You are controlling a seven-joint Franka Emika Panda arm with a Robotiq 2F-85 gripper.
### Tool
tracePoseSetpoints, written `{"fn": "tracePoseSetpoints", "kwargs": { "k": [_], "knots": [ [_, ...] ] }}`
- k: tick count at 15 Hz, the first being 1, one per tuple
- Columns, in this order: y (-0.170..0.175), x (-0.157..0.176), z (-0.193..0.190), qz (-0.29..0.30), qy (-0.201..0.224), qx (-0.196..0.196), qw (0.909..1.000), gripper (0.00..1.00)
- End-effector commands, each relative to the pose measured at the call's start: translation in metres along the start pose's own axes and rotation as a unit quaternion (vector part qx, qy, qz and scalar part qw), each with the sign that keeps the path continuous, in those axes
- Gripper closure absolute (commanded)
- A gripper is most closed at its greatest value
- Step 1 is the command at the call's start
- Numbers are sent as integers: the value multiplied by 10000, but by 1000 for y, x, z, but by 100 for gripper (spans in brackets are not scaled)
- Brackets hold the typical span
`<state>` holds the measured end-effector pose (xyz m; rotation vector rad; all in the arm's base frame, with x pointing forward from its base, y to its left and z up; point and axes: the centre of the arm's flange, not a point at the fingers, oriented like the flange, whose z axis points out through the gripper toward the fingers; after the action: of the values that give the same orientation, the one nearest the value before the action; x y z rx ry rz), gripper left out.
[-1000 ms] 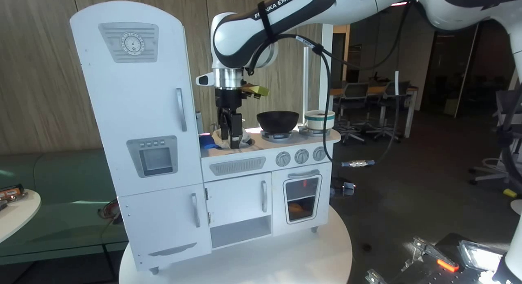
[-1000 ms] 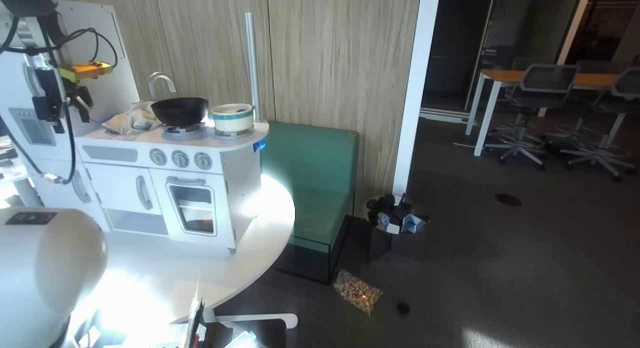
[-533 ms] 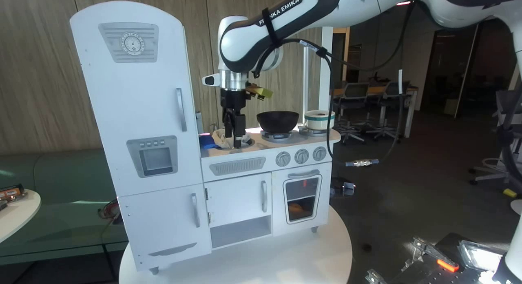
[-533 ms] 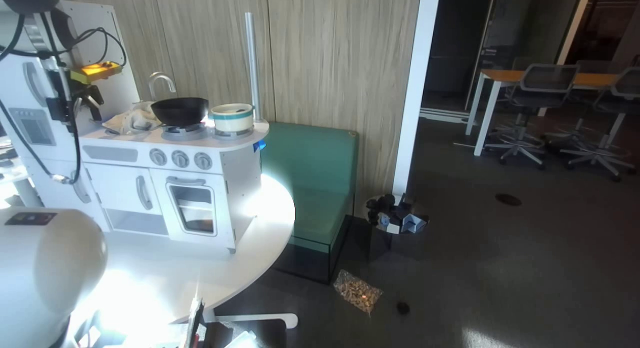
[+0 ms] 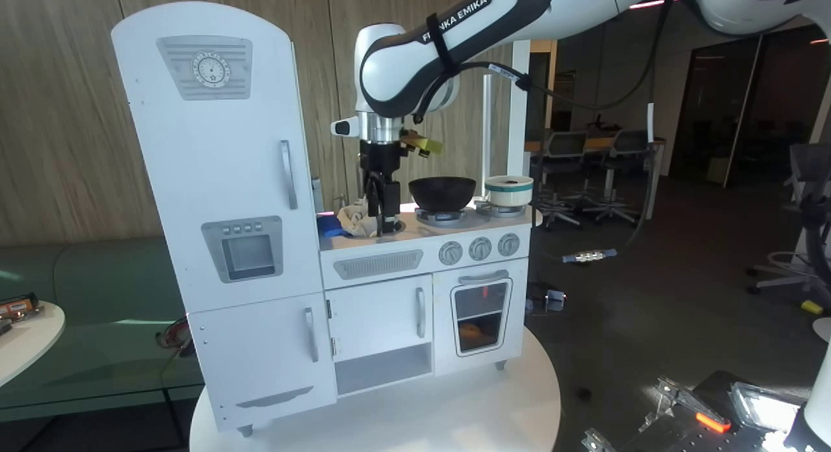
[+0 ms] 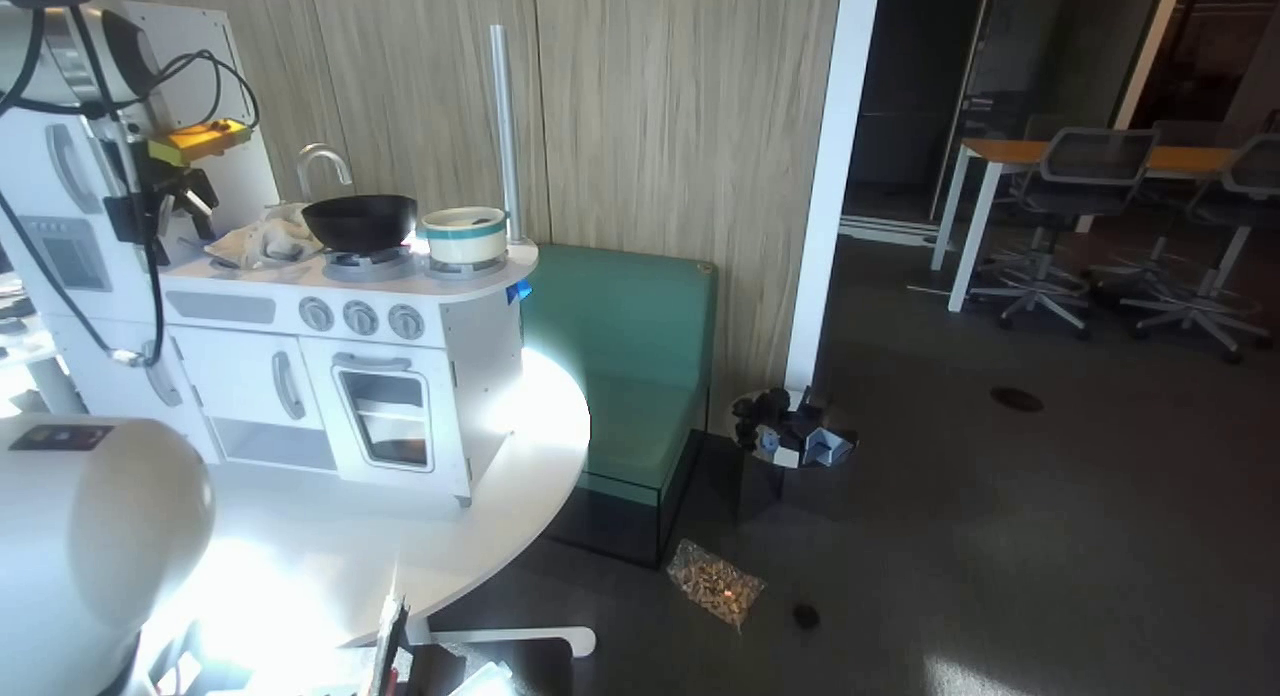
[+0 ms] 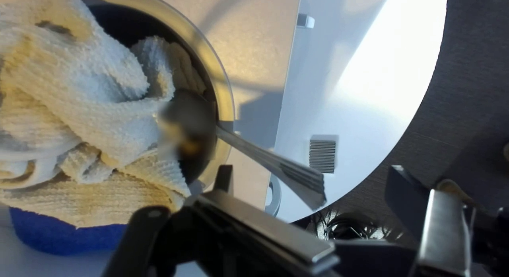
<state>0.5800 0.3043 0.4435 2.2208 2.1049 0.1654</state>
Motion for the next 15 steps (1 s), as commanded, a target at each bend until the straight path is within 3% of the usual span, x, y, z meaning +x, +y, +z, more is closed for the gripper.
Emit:
{"fn": "tracePoseSetpoints", "kwargs": {
  "k": [1, 2, 11, 15],
  "knots": [
    [-7, -9, -5, 57, -79, -271, 9996, 27],
    [-7, -9, -4, 56, -99, -304, 9995, 28],
    [-10, -4, -4, 54, -204, -563, 9982, 94],
    [-12, 0, -23, 94, -271, -809, 9963, 95]
  ]
}}
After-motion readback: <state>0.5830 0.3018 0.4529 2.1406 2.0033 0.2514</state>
